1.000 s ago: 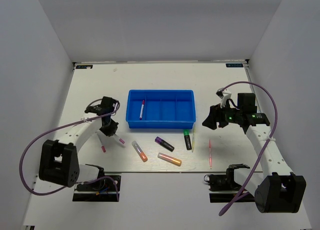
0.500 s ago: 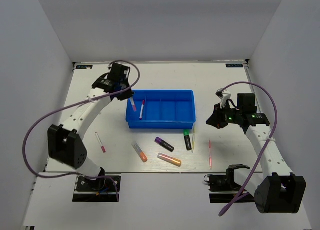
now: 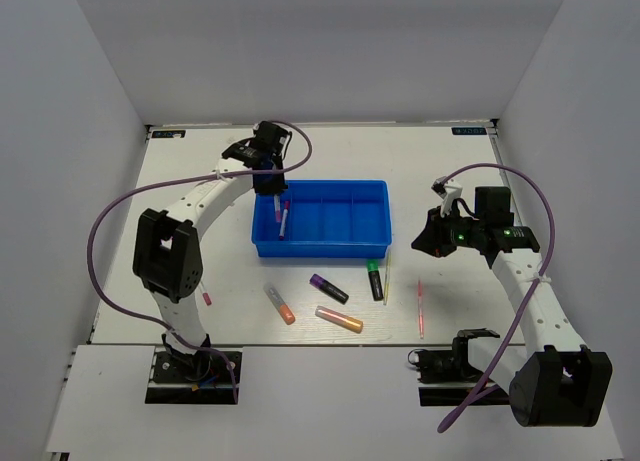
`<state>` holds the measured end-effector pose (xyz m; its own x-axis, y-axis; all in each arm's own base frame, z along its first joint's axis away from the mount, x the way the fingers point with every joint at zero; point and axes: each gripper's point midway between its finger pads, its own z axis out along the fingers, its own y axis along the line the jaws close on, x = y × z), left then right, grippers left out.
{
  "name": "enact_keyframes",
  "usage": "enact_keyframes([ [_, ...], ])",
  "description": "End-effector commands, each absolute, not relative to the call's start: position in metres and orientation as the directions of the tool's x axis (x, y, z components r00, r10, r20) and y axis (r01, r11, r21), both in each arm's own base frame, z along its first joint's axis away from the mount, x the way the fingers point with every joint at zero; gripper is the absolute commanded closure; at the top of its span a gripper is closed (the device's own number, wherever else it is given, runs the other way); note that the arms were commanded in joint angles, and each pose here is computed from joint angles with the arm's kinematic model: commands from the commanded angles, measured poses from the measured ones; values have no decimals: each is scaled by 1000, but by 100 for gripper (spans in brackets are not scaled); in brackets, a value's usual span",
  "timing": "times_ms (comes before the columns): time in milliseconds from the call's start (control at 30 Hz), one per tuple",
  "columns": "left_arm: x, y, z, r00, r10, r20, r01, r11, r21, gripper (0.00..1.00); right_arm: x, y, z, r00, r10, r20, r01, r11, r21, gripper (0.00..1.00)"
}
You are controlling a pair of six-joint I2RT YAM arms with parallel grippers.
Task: Sort the stationery into containers
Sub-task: Place the pen in the storage box.
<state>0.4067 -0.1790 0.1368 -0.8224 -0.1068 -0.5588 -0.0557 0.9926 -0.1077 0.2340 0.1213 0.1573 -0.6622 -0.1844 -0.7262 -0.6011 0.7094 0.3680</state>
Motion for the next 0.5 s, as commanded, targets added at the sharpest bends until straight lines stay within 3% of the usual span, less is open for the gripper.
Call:
enact_keyframes([
  [0,410,-176,147,-803,-69,-592,-36,997,-67,88,241,121,172,-625,-185,-758,-623,703,342,85],
  [33,411,-175,147,-801,-69,-595,-41,997,-61,84,241,122,172,-627,-184,-757,-622,703,345,81],
  [67,409,-176,146,-804,-65,-591,-37,998,-59,80,241,122,172,-625,-183,-759,-624,701,344,69],
  [100,409,-174,147,-803,-61,-592,-37,998,-53,70,240,122,173,-623,-187,-759,-628,699,343,65],
  [167,407,-173,148,-803,-59,-593,-36,998,-49,66,241,122,172,-625,-184,-759,-625,700,345,52],
  [267,404,-173,155,-797,-56,-602,-28,998,-57,58,239,123,172,-625,-188,-758,-631,693,349,52],
  [400,397,-170,171,-780,-64,-623,-26,997,-70,57,239,123,172,-625,-187,-758,-630,694,349,51],
  [467,388,-167,182,-775,-76,-628,-32,996,-80,93,240,122,173,-623,-186,-760,-629,697,344,57],
])
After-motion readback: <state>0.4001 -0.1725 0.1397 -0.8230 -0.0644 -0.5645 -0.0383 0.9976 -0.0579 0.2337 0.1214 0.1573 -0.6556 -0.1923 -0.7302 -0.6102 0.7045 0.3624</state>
